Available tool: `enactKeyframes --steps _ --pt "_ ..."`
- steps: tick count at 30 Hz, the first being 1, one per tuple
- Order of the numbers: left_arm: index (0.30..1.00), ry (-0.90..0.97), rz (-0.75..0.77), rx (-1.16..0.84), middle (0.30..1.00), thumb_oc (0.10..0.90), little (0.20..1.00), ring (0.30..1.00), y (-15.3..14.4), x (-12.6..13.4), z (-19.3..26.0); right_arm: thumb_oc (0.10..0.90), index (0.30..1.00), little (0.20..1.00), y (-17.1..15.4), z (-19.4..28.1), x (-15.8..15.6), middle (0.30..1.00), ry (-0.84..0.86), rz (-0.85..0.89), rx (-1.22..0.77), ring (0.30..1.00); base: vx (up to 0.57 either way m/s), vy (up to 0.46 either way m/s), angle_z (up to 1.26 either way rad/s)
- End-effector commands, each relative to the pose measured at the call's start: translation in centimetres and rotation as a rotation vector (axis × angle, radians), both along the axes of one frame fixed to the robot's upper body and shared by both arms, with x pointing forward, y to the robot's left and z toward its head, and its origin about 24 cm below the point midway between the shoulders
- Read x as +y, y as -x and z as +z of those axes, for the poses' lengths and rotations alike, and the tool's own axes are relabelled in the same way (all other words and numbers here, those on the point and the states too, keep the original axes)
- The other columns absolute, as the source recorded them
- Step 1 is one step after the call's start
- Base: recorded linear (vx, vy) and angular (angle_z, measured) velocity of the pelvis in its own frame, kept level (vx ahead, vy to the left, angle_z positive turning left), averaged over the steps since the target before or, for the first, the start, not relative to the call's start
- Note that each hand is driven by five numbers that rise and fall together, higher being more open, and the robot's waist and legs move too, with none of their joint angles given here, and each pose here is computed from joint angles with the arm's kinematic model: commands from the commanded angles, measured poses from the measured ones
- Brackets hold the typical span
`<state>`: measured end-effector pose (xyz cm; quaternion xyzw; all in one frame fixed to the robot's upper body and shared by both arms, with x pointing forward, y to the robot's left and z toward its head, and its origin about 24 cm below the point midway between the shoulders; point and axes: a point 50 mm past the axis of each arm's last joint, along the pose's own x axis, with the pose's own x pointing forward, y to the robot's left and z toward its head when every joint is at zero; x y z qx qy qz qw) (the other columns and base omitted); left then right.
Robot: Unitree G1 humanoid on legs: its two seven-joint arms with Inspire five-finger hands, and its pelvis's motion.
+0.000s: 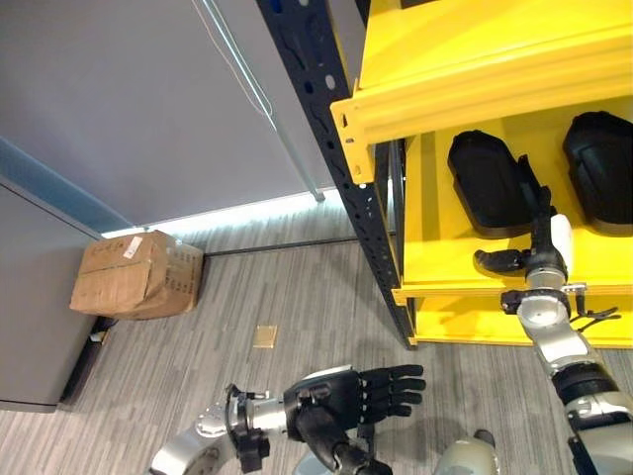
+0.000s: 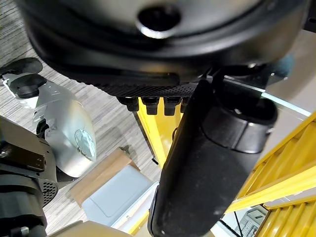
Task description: Move parts from the plastic box to the shelf.
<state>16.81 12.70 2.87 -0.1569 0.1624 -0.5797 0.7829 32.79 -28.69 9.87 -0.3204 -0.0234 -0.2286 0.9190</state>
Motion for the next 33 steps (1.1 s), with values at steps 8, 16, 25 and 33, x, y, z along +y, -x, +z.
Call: enactKeyframes --steps 8,16,25,33 --pt "1.0 0.128 -0.032 -0.166 1.0 0.9 1.0 1.0 -1.1 -1.2 3.5 0.9 1.0 1.0 -1.7 5.5 4.3 1.0 -0.014 0.197 -0.254 1.0 0.0 0.0 0.0" --pt "1.0 0.144 -0.014 -0.168 1.0 0.9 1.0 1.0 -1.2 -1.1 3.6 0.9 1.0 1.0 -0.9 5.4 5.8 1.0 -0.079 0.241 -0.304 1.0 0.0 0.0 0.0" --pt "1.0 0.134 -0.007 -0.189 1.0 0.9 1.0 1.0 -1.4 -1.3 3.8 0.9 1.0 1.0 -0.6 5.3 5.7 1.0 -0.089 0.163 -0.352 1.0 -0.01 -0.004 0.01" --pt "1.0 0.145 0.004 -0.198 1.0 0.9 1.0 1.0 -1.4 -1.6 3.8 0.9 1.0 1.0 0.0 6.6 6.1 1.0 0.013 0.117 -0.485 1.0 0.0 0.004 0.0"
